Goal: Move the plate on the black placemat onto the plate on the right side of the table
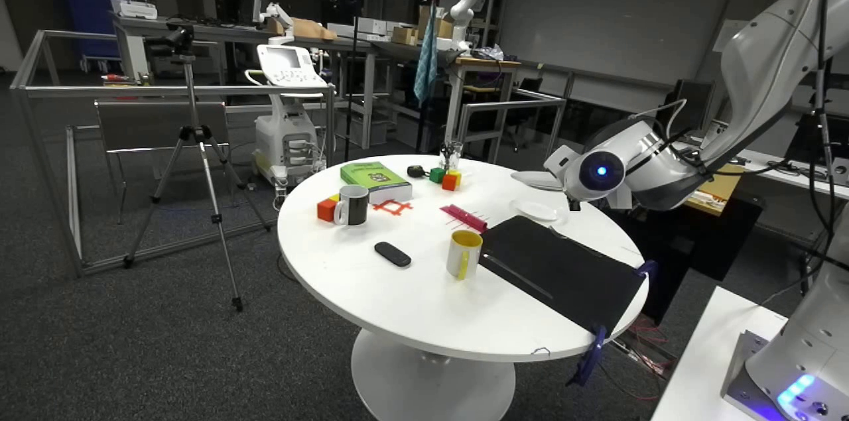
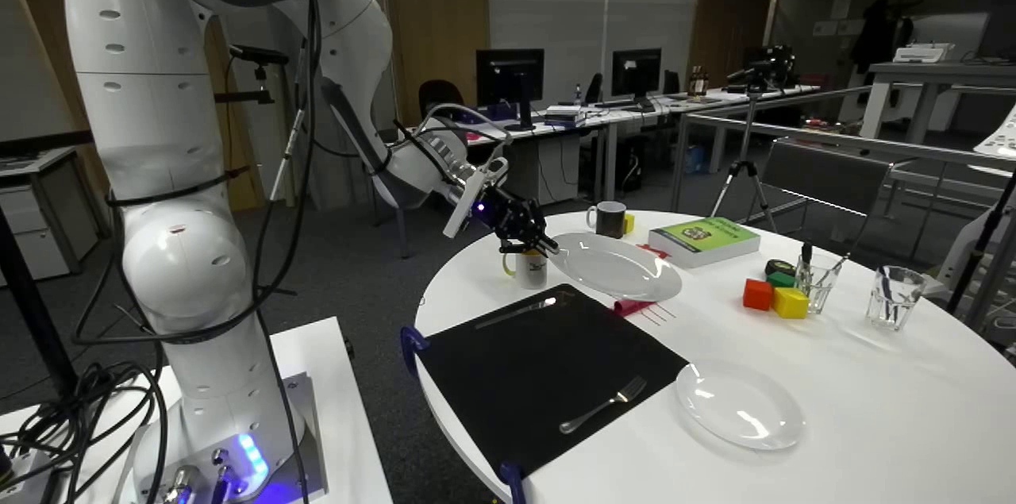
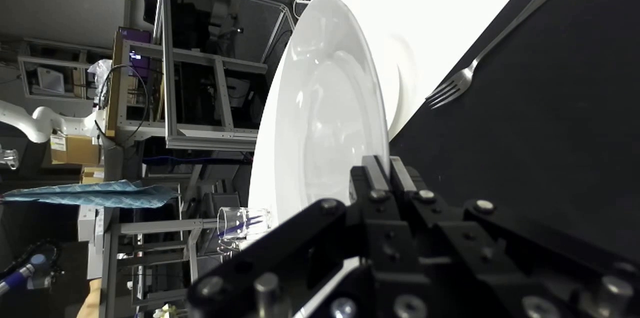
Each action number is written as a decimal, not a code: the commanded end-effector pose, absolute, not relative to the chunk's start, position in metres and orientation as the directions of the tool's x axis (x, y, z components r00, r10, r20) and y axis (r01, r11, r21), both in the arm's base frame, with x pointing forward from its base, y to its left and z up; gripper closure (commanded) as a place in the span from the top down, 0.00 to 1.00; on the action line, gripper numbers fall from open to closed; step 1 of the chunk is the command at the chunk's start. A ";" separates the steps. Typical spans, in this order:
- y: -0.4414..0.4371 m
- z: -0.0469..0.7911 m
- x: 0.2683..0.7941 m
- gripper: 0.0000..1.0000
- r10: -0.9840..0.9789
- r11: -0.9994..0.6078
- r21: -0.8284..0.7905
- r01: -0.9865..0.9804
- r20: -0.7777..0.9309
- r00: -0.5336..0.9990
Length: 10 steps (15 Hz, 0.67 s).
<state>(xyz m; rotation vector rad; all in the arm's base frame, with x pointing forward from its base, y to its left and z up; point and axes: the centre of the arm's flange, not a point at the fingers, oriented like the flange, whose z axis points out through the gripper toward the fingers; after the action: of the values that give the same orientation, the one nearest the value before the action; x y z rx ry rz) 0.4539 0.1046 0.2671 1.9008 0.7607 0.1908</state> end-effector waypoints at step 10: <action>0.061 0.287 0.492 0.01 0.540 -0.355 0.841 0.409 -0.172 0.824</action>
<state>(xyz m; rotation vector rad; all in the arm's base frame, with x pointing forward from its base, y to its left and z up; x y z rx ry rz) 0.4648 0.0898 0.2530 1.9687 0.7614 0.1646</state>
